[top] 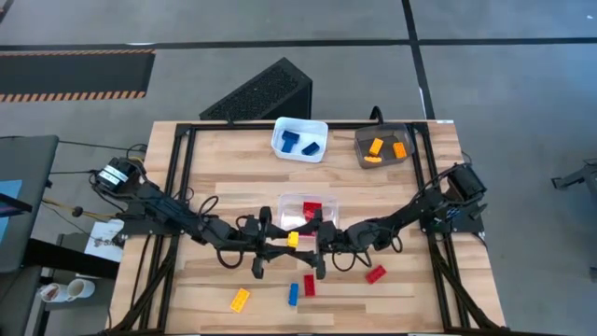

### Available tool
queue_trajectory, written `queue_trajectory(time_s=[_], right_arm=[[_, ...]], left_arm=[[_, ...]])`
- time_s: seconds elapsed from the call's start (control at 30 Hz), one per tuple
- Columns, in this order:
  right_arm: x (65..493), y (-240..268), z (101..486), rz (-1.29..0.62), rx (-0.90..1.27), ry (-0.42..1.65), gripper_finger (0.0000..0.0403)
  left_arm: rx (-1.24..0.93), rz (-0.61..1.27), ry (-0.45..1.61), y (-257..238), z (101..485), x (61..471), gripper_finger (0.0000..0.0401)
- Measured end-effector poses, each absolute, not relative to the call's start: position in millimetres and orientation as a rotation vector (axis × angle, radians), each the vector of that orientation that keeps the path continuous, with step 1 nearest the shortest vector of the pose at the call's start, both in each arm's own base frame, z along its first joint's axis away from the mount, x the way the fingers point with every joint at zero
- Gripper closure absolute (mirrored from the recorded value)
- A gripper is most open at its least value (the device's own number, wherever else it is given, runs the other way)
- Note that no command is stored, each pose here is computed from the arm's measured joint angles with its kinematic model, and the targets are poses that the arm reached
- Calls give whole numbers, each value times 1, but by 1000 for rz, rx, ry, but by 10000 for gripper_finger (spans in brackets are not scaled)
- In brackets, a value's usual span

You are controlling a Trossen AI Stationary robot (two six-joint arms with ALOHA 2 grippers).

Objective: Sort & place blocks by color
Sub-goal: Put the top yellow block into the black bin

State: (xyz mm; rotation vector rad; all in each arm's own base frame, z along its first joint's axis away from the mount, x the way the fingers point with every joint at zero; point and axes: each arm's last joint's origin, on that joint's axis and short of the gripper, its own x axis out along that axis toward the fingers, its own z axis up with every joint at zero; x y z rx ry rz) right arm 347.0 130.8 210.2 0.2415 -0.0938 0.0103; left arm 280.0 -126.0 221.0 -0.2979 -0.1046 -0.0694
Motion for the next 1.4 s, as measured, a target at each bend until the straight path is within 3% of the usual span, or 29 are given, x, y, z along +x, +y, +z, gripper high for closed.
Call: queue_trajectory(time_s=[0.13,0.3,0.33,0.57,0.7,0.83,1.1,1.4], right_arm=[[348,128,209,6,265,-77,170],[348,128,209,23,267,-72,278],[348,128,209,23,265,-71,282],[348,120,204,-65,211,42,281],[337,103,210,-233,172,197,281],[311,76,231,-516,116,294,281],[225,-14,255,-1069,118,574,281],[185,-95,240,-1139,293,797,281]], left_arm=[[-297,-57,-105,-125,221,280,297],[-307,-40,-102,-125,220,280,288],[-309,-37,-103,-125,220,280,280],[-329,16,-87,-123,218,281,182],[-299,79,-104,-120,226,276,127],[-266,150,-85,-119,239,265,90],[-266,173,-67,-123,242,258,77],[-291,171,-68,-123,242,259,77]])
